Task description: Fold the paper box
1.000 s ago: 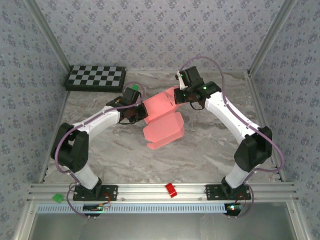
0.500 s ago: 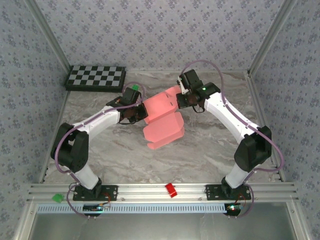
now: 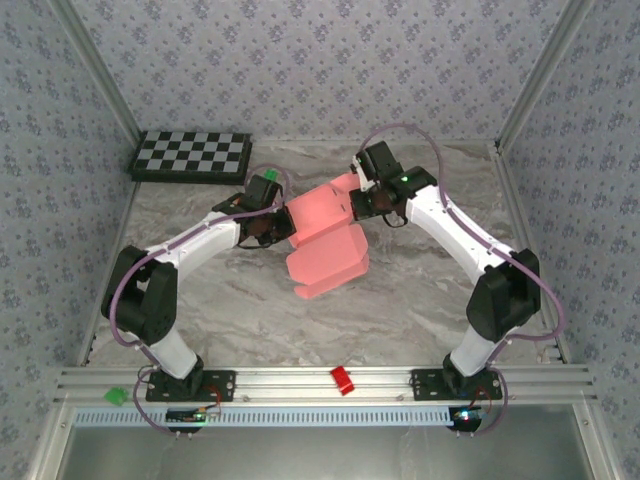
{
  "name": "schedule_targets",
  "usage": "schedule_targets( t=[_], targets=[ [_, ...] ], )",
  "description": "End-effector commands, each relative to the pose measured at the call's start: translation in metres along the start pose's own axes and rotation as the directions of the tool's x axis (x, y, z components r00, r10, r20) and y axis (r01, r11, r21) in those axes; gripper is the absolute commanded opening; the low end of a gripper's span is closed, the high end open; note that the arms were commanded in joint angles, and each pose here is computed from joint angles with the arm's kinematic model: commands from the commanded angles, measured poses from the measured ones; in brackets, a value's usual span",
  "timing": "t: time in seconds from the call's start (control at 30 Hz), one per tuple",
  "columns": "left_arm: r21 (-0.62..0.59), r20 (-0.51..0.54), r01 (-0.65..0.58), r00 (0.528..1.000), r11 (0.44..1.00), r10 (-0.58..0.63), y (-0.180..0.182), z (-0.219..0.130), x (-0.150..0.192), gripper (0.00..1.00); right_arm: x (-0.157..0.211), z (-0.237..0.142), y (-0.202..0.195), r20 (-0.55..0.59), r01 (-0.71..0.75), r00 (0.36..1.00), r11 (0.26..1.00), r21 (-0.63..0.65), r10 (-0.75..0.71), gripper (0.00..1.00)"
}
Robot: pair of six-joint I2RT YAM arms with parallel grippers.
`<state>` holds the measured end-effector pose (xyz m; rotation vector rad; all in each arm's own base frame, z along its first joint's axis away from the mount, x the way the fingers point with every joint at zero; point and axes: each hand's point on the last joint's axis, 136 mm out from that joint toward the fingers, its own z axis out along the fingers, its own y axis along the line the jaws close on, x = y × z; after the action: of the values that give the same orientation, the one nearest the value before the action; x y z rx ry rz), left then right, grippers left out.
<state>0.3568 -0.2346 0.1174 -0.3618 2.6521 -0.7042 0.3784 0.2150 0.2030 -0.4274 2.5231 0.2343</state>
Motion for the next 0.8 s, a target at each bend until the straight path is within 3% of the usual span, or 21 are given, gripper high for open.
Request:
schedule_targets(
  t=[0.0, 0.23, 0.77],
  targets=[
    [0.029, 0.016, -0.001, 1.000, 1.000, 0.000, -0.007, -0.008, -0.003, 0.00, 0.003, 0.007, 0.014, -0.012, -0.005, 1.000, 0.997, -0.079, 0.004, 0.02],
    [0.050, 0.014, -0.004, 1.000, 0.999, 0.004, -0.012, -0.009, -0.003, 0.00, -0.007, 0.012, 0.022, 0.012, -0.029, 0.999, 0.985, -0.171, 0.032, 0.02],
    [0.054, 0.011, -0.009, 1.000, 0.999, 0.008, -0.012, -0.008, -0.002, 0.00, -0.018, 0.022, 0.037, 0.008, 0.012, 1.000, 0.975, -0.221, -0.011, 0.02]
  ],
)
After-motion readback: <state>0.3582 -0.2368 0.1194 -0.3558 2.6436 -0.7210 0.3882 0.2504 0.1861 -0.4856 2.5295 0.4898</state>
